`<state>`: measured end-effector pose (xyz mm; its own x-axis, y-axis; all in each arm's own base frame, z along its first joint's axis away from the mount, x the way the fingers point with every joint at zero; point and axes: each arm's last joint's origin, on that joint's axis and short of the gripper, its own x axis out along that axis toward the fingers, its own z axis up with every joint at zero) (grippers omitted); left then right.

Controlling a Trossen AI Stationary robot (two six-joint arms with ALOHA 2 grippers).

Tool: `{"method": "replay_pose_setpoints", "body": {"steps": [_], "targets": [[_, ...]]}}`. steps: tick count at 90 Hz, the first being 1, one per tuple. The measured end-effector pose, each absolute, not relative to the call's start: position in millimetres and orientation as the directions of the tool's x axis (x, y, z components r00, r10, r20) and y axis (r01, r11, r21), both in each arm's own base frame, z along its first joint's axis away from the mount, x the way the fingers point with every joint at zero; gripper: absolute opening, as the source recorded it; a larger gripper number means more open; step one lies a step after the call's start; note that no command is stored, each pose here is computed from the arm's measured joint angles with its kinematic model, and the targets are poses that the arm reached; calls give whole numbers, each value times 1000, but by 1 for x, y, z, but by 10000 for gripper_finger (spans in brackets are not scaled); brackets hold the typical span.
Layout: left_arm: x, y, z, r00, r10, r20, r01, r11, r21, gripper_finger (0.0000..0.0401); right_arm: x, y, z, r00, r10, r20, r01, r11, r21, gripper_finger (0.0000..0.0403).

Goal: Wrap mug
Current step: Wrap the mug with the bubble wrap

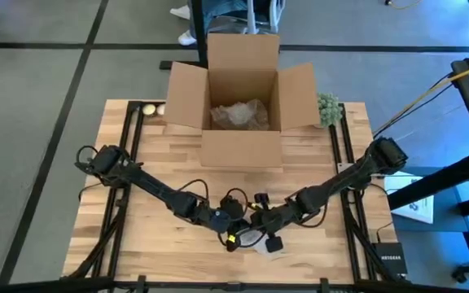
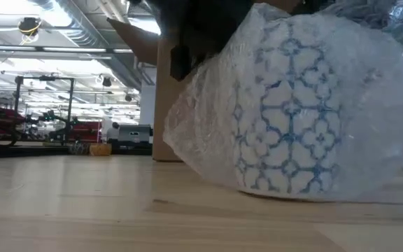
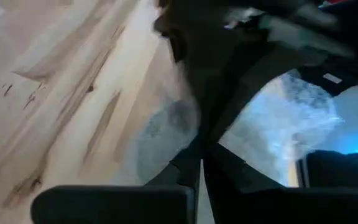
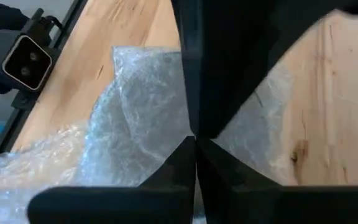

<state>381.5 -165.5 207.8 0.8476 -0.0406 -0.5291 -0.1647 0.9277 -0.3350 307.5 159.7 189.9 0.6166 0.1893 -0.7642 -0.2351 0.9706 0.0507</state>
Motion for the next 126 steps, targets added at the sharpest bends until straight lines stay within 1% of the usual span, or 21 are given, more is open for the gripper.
{"method": "replay_pose_setpoints", "body": {"steps": [11,15,33,43,55,82,90,98,112,126], "targets": [[373,-170,221,816,-36,-576,-185,929,-320,0,307,159,188,623,162,-766,-232,973,17,1],[369,-172,220,796,-27,-605,-200,931,-304,0,307,159,187,622,154,-768,-228,974,10,1],[357,-185,228,765,-33,-643,-209,932,-295,0,309,159,187,637,144,-757,-224,975,-3,1],[352,-190,226,739,-30,-673,-219,934,-282,0,309,159,188,644,147,-751,-238,971,-13,1],[345,-190,221,695,19,-719,-281,927,-247,0,310,160,188,651,149,-744,-238,971,-14,1],[338,-184,200,686,90,-722,-348,912,-216,0,310,160,188,653,146,-743,-236,972,-17,1],[339,-180,194,699,129,-704,-371,907,-201,0,310,160,188,654,146,-742,-236,972,-18,1],[342,-180,197,733,143,-665,-362,909,-204,0,310,160,188,654,146,-742,-236,972,-17,1],[350,-183,204,798,105,-593,-291,929,-228,0,310,160,189,657,148,-739,-238,971,-17,1],[355,-186,212,848,76,-524,-216,953,-211,0,310,160,189,656,148,-740,-240,971,-18,1]]}}
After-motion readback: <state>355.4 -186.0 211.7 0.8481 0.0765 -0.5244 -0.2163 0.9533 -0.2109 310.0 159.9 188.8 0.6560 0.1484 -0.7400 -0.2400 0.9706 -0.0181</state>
